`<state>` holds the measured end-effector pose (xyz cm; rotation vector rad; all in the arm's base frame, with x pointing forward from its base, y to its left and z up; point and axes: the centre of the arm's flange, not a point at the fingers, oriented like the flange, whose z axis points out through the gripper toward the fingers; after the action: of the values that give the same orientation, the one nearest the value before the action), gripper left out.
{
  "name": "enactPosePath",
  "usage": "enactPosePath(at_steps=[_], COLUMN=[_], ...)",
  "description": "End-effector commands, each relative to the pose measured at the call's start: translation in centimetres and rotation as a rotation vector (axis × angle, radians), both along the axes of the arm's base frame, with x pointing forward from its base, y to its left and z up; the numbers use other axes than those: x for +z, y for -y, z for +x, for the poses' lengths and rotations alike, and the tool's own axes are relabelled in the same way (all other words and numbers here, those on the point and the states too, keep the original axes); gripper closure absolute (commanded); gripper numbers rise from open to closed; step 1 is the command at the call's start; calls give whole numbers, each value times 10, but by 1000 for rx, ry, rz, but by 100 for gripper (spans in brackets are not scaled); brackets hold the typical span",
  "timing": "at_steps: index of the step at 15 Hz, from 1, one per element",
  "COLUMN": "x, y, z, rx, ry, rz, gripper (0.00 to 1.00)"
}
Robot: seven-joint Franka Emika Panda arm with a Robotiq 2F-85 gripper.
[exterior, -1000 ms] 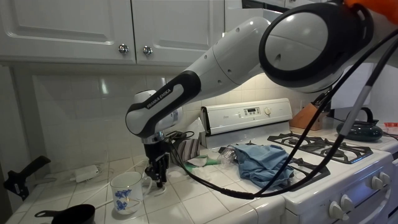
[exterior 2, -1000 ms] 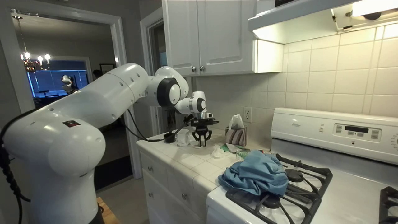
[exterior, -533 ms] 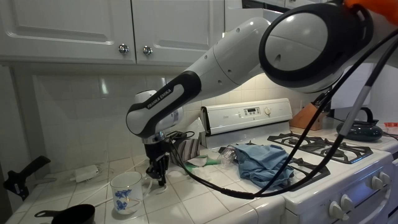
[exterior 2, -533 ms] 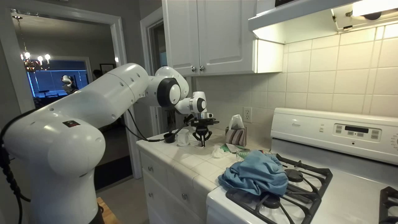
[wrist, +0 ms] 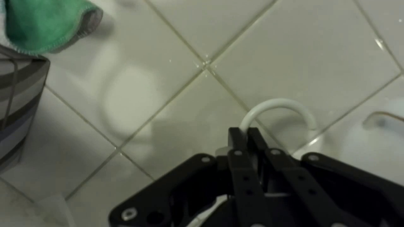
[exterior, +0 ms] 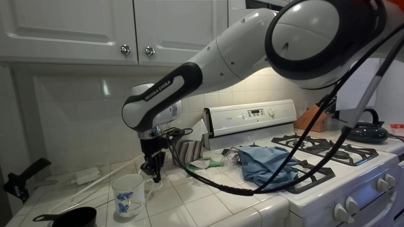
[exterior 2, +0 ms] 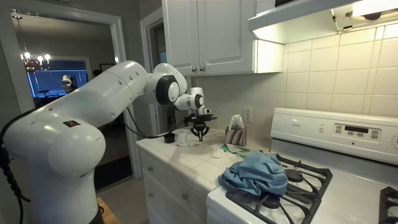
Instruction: Hang the white hanger on the right upper cabinet door.
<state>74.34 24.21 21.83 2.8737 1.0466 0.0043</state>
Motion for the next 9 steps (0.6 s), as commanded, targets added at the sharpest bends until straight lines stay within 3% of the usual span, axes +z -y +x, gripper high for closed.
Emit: enactPosePath(at_steps=[1, 5, 9], x=[44, 86, 119], y=[-12, -11, 7], z=[-18, -24, -43], rx=[9, 8, -2], ry=[56, 104, 120], rz=[42, 40, -16], gripper=[98, 98, 98])
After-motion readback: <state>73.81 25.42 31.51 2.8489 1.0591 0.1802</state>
